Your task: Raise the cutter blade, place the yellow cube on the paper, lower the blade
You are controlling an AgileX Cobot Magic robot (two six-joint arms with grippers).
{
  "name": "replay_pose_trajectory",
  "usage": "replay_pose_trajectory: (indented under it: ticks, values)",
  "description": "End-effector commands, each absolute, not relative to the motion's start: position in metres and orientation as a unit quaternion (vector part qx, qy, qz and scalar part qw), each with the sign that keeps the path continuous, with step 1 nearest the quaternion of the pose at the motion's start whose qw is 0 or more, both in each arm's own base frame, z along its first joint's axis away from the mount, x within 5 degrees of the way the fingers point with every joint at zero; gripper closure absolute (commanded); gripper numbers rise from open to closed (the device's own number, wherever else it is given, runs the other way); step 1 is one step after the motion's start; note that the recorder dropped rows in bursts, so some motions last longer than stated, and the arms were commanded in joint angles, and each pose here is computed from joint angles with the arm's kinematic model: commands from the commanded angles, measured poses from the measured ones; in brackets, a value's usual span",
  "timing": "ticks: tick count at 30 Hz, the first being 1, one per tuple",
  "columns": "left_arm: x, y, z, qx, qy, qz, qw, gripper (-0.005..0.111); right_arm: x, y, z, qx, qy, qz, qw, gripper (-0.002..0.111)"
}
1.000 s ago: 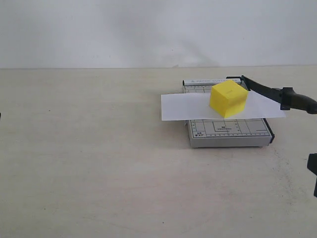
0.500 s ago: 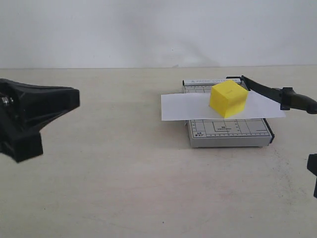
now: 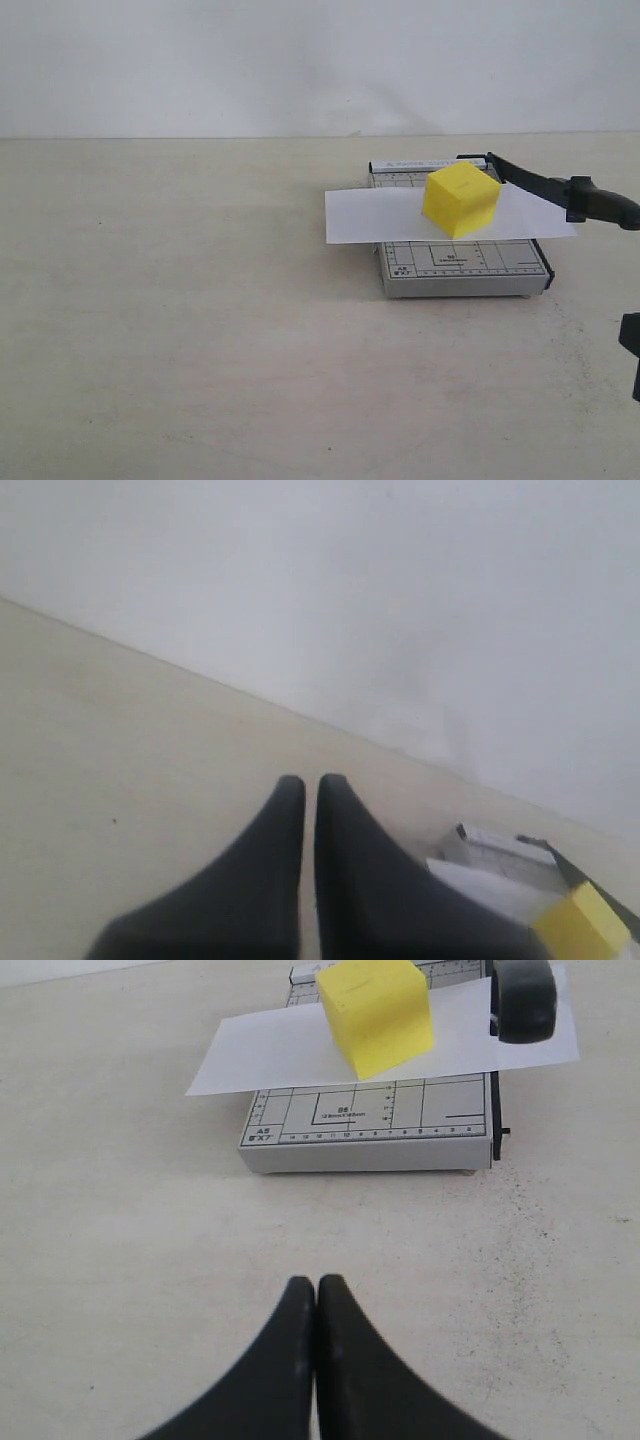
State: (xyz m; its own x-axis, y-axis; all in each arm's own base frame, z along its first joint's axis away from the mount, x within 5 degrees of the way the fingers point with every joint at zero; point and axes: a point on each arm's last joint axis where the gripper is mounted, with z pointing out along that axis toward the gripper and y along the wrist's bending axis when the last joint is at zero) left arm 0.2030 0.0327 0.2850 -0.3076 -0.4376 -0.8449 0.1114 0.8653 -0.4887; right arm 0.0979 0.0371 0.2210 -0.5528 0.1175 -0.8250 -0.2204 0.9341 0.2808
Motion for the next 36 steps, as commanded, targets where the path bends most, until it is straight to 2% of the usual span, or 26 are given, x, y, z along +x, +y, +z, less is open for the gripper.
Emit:
replay_pose_trajectory:
  ticks: [1, 6, 9, 12, 16, 22, 26, 29, 32, 36]
  values:
    - [0.196, 0.023, 0.307, -0.115, 0.757, -0.211, 0.607, 0.102, 0.098, 0.037, 0.22, -0.026, 0.863, 0.181, 0.471, 0.108]
    - [0.172, 0.002, 0.338, -0.082, 0.724, -0.174, 0.663, 0.102, 0.098, 0.037, 0.22, -0.025, 0.863, 0.182, 0.47, 0.108]
    - [0.124, 0.0, 0.37, -0.056, 0.656, -0.118, 0.744, 0.102, 0.098, 0.037, 0.221, -0.025, 0.862, 0.181, 0.472, 0.108]
    - [0.086, -0.011, 0.38, -0.011, 0.606, -0.115, 0.787, 0.102, 0.098, 0.037, 0.221, -0.024, 0.862, 0.181, 0.473, 0.108]
    - [0.074, -0.015, 0.35, 0.019, 0.621, -0.087, 0.779, 0.102, 0.098, 0.037, 0.221, -0.025, 0.861, 0.181, 0.474, 0.108]
    - [0.086, 0.008, 0.272, -0.095, 0.7, -0.031, 0.707, 0.102, 0.101, 0.036, 0.226, -0.02, 0.85, 0.179, 0.495, 0.108]
    - [0.085, 0.015, 0.223, -0.149, 0.742, -0.016, 0.653, 0.102, 0.107, 0.037, 0.259, -0.042, 0.819, 0.172, 0.546, 0.108]
    - [0.081, 0.016, 0.196, -0.166, 0.764, -0.016, 0.623, 0.102, 0.111, 0.035, 0.299, -0.109, 0.768, 0.113, 0.621, 0.108]
    - [0.08, 0.011, 0.193, -0.159, 0.762, -0.047, 0.626, 0.102, 0.122, 0.034, 0.326, -0.144, 0.736, 0.061, 0.659, 0.108]
    - [0.075, -0.002, 0.198, -0.055, 0.754, -0.058, 0.652, 0.102, 0.163, 0.037, 0.319, -0.161, 0.776, 0.02, 0.609, 0.108]
